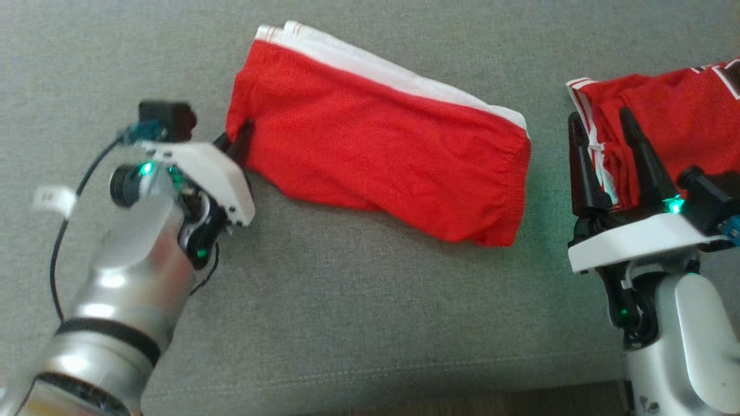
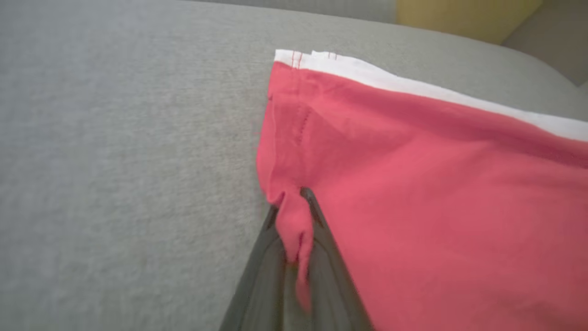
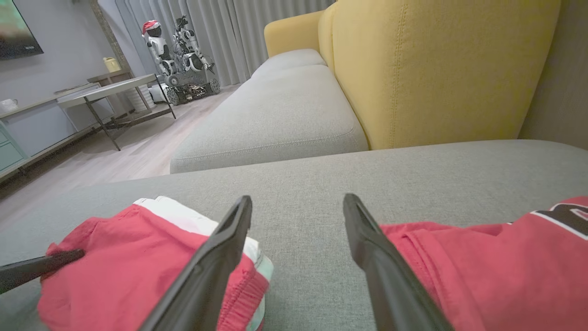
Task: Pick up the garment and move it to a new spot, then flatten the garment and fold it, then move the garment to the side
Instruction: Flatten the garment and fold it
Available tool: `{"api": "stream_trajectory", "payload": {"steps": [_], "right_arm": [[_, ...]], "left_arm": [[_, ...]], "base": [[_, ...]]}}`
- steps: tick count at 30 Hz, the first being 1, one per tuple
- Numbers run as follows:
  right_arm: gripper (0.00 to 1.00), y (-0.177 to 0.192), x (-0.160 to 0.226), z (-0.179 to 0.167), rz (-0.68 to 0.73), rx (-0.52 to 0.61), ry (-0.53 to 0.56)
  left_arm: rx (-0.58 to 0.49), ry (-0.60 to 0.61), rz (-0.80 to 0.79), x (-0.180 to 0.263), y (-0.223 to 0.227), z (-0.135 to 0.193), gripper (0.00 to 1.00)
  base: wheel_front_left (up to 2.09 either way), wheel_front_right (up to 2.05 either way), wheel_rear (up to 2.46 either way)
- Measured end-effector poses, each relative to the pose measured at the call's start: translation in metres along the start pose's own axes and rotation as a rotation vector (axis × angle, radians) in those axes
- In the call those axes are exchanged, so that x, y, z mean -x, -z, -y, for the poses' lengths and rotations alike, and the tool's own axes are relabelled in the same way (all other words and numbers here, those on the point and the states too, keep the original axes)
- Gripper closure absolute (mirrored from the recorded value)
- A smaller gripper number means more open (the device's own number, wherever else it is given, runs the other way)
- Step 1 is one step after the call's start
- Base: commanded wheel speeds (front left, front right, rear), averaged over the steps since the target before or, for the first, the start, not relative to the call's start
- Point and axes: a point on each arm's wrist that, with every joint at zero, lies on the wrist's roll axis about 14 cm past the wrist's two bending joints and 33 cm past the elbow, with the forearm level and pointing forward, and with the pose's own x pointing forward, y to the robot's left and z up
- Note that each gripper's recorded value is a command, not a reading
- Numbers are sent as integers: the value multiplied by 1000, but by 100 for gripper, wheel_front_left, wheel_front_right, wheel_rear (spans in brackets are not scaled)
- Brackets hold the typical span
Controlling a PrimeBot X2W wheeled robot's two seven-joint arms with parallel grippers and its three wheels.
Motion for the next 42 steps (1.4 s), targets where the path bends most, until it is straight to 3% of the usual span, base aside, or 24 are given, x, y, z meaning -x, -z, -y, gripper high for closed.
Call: {"api": "stream_trajectory", "payload": {"steps": [15,16,17,18,22,28,34,42], "right_arm": [[0,-6,16,-23,-17,-6,-55],[0,-6,17,-24,-22,-6,-57],[0,-6,18,-25,-23,-4,-58],[0,-7,19,-26,-22,0,-60],[0,-9,22,-30,-20,19,-69],[0,-19,27,-35,4,51,-78],[0,-20,38,-37,2,74,-80],[0,-20,43,-35,-2,75,-73]], "left_arm": [[163,-183,113,91,52,-14,100],[168,-190,119,95,53,-13,63],[175,-199,126,99,54,-13,4],[180,-211,136,102,53,-13,0],[159,-268,240,117,25,-20,0],[-13,-326,513,157,-56,-23,0],[-84,-323,540,183,-52,-13,0],[-100,-324,530,187,-51,-12,0]], "base": [[0,0,0],[0,0,0],[0,0,0],[0,0,0],[0,0,0],[0,0,0],[0,0,0],[0,0,0]]}}
